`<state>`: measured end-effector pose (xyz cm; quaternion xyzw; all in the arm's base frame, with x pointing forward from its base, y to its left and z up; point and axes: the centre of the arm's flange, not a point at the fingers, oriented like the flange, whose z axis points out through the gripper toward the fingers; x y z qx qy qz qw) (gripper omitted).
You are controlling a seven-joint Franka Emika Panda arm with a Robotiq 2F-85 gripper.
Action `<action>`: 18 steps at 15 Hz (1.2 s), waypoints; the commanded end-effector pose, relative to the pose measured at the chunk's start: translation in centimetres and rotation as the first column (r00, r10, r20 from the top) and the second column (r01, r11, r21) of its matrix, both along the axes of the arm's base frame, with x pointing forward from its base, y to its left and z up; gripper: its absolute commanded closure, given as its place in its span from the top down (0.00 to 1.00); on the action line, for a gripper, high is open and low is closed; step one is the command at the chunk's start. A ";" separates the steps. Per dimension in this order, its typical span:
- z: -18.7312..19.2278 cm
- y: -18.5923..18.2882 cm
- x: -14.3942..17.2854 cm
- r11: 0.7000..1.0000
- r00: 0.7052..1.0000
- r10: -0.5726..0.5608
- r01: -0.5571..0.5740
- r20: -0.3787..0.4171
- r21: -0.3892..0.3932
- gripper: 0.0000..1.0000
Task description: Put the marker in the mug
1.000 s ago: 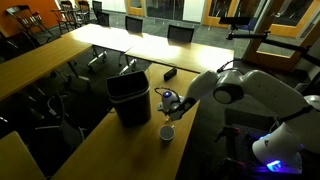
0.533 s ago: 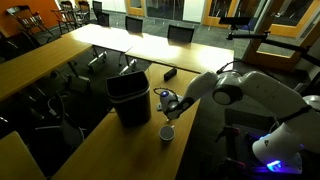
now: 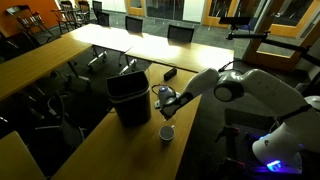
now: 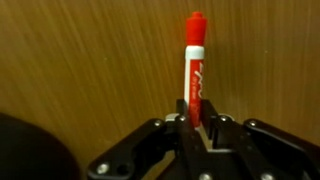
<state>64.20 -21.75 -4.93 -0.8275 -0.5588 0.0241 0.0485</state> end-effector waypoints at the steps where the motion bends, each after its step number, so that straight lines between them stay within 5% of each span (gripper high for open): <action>1: 3.7 -0.7 0.0 0.980 0.998 0.059 -0.060 0.012 0.190 0.05; 5: 7.5 -1.5 -0.2 0.912 0.989 0.141 -0.143 0.034 0.385 0.05; 9: 9.5 -0.2 -1.0 0.803 0.972 0.231 -0.217 0.046 0.556 0.05; 12: 10.0 1.8 -1.0 0.754 0.961 0.270 -0.253 0.066 0.606 0.05; 18: 9.1 6.8 0.0 0.702 0.949 0.310 -0.272 0.061 0.658 0.05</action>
